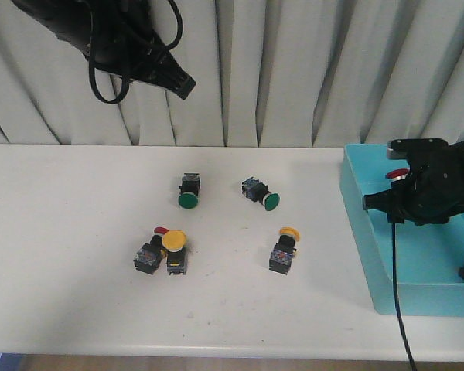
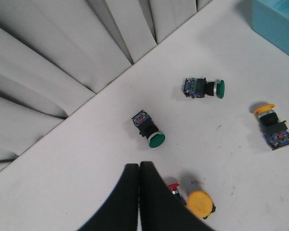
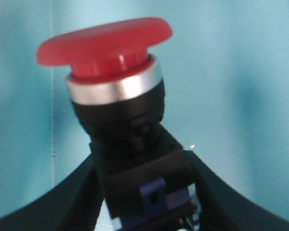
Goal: Pick red and yellow buttons and place in box
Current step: 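Carry the red button into the blue box with the right gripper and release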
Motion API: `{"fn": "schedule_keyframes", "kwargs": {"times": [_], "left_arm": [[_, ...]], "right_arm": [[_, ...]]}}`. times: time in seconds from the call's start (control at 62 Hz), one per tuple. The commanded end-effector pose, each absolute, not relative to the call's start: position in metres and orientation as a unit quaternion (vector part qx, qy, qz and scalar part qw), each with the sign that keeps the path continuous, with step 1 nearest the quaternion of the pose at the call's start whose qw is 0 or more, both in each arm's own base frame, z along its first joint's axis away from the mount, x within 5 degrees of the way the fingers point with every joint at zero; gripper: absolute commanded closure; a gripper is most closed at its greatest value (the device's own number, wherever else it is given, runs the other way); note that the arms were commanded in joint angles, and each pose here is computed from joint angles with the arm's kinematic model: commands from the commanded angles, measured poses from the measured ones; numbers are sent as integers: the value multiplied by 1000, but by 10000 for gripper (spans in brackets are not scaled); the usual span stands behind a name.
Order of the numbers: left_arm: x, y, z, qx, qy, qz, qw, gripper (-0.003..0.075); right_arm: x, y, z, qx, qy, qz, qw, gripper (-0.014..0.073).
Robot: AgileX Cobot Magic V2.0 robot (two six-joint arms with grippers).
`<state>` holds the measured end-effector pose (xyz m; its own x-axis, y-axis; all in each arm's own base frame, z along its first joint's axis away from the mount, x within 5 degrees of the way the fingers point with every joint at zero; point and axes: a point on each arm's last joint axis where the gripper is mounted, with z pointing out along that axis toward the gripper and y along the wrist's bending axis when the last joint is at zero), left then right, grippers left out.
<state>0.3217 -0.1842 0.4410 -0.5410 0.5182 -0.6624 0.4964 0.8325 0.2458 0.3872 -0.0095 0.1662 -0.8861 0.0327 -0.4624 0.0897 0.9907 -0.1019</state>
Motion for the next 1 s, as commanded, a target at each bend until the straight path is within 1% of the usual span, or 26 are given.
{"fn": "schedule_keyframes", "kwargs": {"times": [0.0, 0.065, 0.178, 0.307, 0.484, 0.581, 0.629, 0.726, 0.807, 0.855, 0.904, 0.985], "left_arm": [[310, -175, 469, 274, 859, 4, 434, 728], [310, -175, 468, 274, 859, 4, 433, 728], [309, -175, 468, 274, 859, 4, 433, 726], [309, -175, 468, 274, 859, 4, 433, 726], [309, -175, 468, 262, 862, -2, 433, 722], [309, -175, 468, 262, 862, -2, 433, 720], [309, -175, 468, 262, 862, -2, 433, 719], [309, -175, 468, 262, 862, -2, 433, 716], [310, -175, 469, 263, 860, -2, 437, 713], [311, -176, 470, 263, 857, -4, 443, 706], [311, -176, 472, 264, 852, -6, 452, 694], [313, -178, 474, 264, 845, -10, 465, 667]], "right_arm": [[400, -7, 182, 23, 964, -39, 261, 567], [404, -4, 175, 21, 968, -22, 248, 546], [410, 0, 167, 8, 973, -3, 230, 478], [413, -1, 161, -9, 976, -10, 218, 332], [413, -1, 161, -15, 975, -16, 221, 102], [413, -2, 163, -18, 975, -16, 222, 33], [412, -2, 166, -18, 975, -17, 223, 18], [409, -2, 181, -18, 971, -17, 236, 12], [404, -2, 209, -19, 963, -19, 269, 12], [400, -2, 228, -19, 956, -21, 292, 12], [391, -2, 257, -20, 944, -23, 328, 12], [376, -2, 297, -18, 925, -24, 378, 12]]}}
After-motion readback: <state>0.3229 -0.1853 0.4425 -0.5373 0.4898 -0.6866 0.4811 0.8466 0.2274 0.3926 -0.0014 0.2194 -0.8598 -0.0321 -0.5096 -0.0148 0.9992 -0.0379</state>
